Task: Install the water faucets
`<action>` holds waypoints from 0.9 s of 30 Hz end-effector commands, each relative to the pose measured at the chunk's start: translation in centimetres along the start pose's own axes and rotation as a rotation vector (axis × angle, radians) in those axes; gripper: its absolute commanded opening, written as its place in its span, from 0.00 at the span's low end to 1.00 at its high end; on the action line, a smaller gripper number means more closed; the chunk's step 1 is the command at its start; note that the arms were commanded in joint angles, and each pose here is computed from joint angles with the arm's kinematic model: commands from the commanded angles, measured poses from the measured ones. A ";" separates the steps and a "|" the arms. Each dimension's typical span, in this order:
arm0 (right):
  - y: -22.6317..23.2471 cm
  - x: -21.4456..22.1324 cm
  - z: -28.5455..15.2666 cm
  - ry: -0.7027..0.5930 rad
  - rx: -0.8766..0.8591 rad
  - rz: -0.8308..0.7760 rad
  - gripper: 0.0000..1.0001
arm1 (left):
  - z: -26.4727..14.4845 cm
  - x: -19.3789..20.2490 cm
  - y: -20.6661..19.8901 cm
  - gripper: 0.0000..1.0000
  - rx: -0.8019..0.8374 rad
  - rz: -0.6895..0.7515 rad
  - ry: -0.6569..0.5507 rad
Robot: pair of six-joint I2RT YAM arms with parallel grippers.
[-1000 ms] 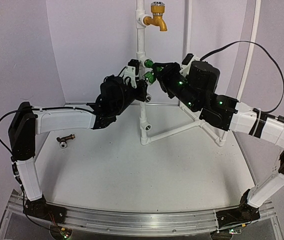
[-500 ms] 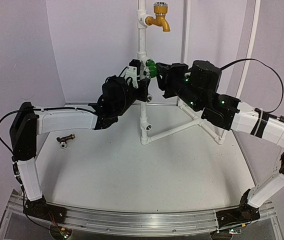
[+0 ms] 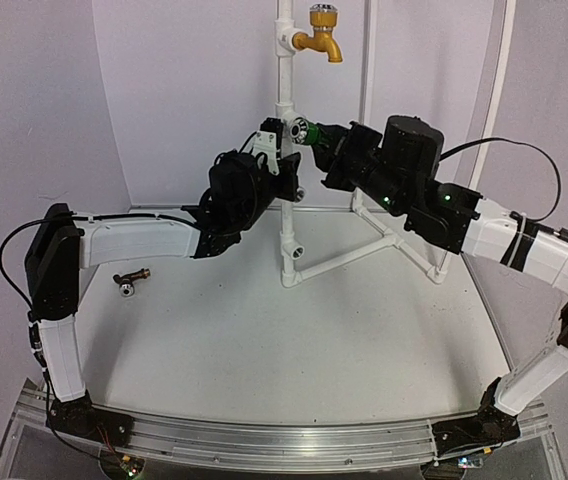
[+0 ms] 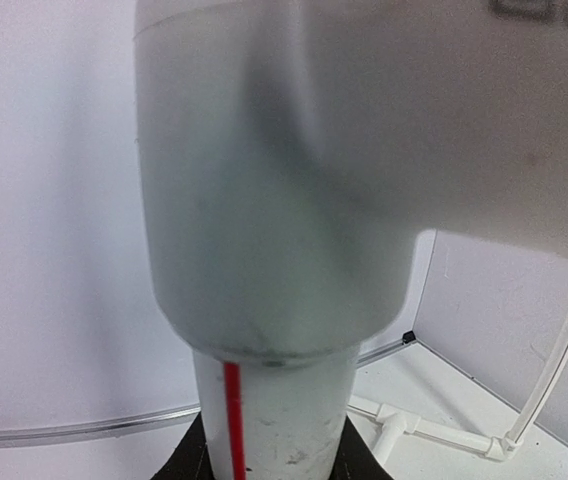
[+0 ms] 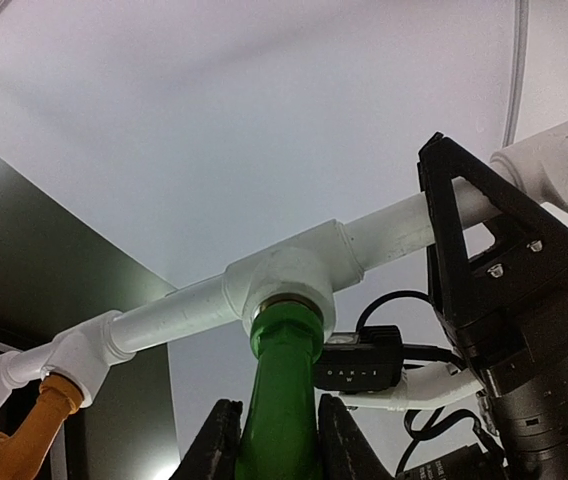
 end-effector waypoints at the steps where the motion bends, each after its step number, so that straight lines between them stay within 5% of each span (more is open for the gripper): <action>1: 1.7 -2.6 1.8 -0.059 -0.093 0.277 0.05 | -1.4 6.5 -5.8 0.00 0.160 0.040 0.201; 13: 0.7 -5.9 -2.5 -0.124 -0.128 0.086 0.97 | -1.2 5.6 -4.1 0.00 0.057 0.033 0.189; 18: 1.3 -7.6 -6.7 -0.172 -0.153 -0.171 0.98 | -1.2 5.8 -3.7 0.00 0.050 0.032 0.194; 23: 6.1 -7.2 -12.7 -0.226 -0.167 -0.952 0.98 | -1.7 5.6 -3.7 0.00 0.075 0.049 0.202; 27: 5.2 -4.5 -14.2 -0.002 -0.087 -1.825 0.98 | -2.1 5.2 -3.8 0.00 0.090 0.057 0.200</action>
Point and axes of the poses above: each gripper's point midway between its finger pads, its own z axis out along the fingers, its own y axis along the line the jaws close on, x = y × z, the point moved 3 cm from there along -z, back along the fingers, and after that the axes turned 7 degrees about z, right-handed, at the moved point
